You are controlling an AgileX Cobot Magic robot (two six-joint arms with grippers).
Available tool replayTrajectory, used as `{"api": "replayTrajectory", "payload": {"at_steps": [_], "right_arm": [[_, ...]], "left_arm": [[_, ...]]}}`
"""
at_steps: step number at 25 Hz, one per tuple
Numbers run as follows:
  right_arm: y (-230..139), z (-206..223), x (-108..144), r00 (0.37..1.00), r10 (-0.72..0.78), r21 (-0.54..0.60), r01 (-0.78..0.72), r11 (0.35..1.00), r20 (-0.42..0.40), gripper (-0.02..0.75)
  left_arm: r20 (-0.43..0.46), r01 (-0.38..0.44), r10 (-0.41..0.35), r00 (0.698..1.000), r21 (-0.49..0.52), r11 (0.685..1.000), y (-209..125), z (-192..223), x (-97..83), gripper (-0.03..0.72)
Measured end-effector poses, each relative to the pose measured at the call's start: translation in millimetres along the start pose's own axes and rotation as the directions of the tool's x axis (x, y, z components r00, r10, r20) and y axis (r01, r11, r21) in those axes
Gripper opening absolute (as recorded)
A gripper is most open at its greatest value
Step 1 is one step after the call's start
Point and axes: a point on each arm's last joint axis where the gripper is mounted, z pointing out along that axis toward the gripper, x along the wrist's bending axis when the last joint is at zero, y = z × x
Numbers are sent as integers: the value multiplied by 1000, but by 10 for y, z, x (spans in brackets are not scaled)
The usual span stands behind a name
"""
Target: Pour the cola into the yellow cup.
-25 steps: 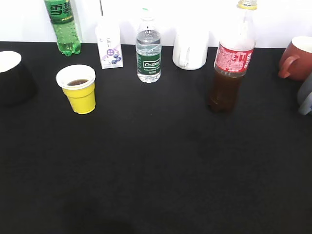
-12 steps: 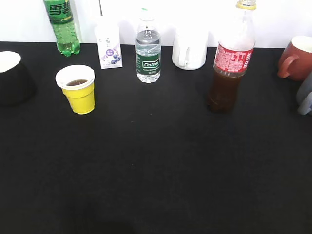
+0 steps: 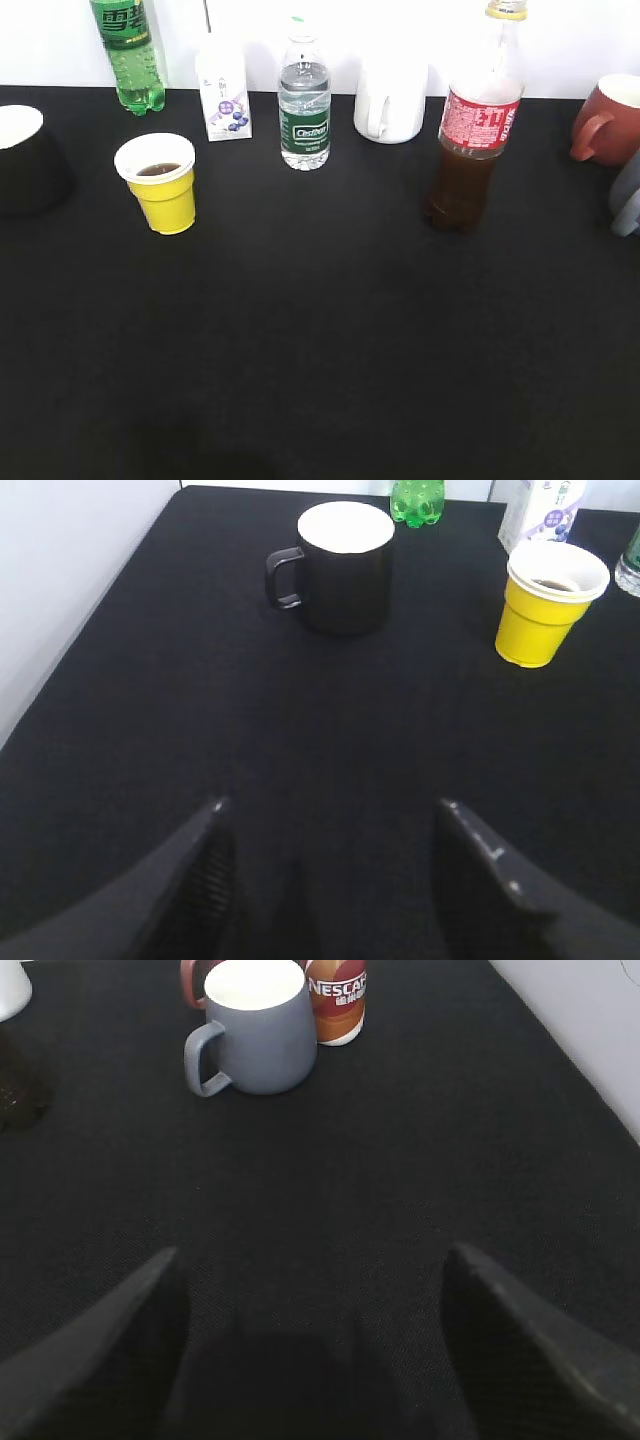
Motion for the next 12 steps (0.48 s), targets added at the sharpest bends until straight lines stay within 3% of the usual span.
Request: {"api": "replayTrajectory", "payload": {"at_steps": [12], "right_arm": [[0, 0, 0, 1000, 0, 0, 0, 1000, 0, 587]], "left_arm": [[0, 0, 0, 1000, 0, 1000, 0, 0, 0, 440]]}}
